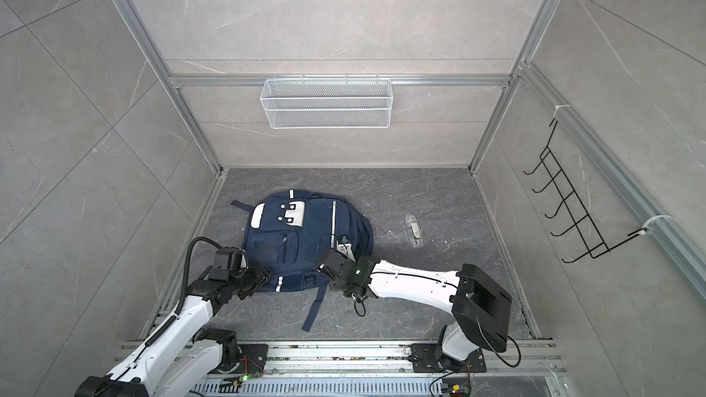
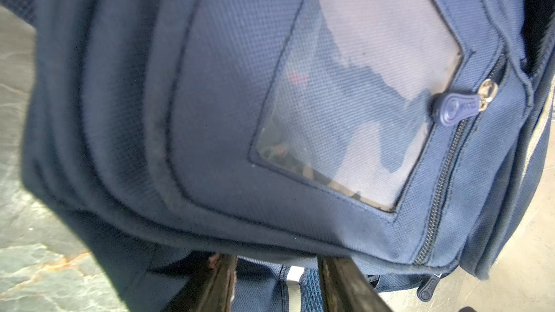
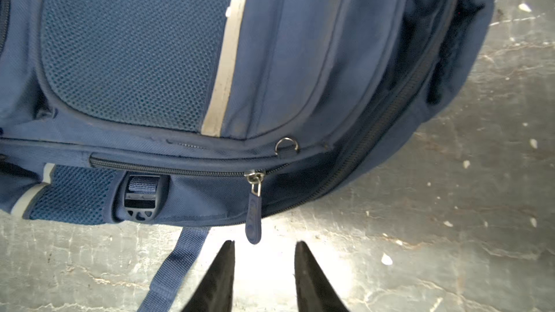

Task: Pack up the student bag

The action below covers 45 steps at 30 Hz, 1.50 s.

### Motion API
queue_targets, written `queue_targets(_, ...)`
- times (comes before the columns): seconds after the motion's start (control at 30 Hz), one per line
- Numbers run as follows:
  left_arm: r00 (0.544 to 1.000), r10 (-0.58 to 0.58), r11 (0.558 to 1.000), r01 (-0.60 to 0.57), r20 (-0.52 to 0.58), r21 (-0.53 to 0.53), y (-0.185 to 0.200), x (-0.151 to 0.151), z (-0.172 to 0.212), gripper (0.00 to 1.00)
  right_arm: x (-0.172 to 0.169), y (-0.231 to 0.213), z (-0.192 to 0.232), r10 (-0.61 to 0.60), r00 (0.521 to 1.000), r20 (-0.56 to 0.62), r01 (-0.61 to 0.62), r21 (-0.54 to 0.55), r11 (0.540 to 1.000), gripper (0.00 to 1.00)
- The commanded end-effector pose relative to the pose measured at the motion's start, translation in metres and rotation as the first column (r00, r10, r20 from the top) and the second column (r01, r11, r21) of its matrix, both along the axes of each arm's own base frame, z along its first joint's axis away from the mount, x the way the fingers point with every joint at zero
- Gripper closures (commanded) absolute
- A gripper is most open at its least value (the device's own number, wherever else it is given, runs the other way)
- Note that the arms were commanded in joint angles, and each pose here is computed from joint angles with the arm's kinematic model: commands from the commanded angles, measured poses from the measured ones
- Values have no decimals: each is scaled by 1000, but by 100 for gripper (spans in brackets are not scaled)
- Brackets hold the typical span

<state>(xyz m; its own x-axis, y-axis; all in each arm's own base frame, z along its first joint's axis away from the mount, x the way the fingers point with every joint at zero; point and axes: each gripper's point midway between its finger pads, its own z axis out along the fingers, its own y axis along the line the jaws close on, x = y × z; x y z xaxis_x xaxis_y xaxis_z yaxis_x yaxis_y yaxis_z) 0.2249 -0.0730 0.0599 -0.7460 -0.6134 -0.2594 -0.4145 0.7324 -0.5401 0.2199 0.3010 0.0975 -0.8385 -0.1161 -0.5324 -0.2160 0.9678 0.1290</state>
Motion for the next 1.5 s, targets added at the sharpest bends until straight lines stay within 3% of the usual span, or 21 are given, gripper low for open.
queue_targets(0.0, 1000, -12, 1000, 12, 11, 12, 1, 2, 3, 54, 6, -1, 11, 9, 999, 36, -8, -33, 999, 62)
queue_targets(0.47, 1000, -19, 1000, 19, -3, 12, 1, -2, -2, 54, 21, 3, -8, -9, 999, 51, 24, -298, 954, 62)
queue_targets(0.9, 1000, -17, 1000, 17, -10, 13, 2, -4, -6, 54, 13, 12, -38, 17, 1000, -18, -21, -206, 978, 65)
queue_targets(1.2, 1000, -11, 1000, 11, -10, 25, 4, -5, -7, 54, 13, 13, -42, 25, 999, -41, -32, -181, 983, 88)
queue_targets(1.47, 1000, 2, 999, -2, -10, 39, 6, 1, -7, 54, 7, 0, -26, 26, 999, -25, -30, -165, 986, 100)
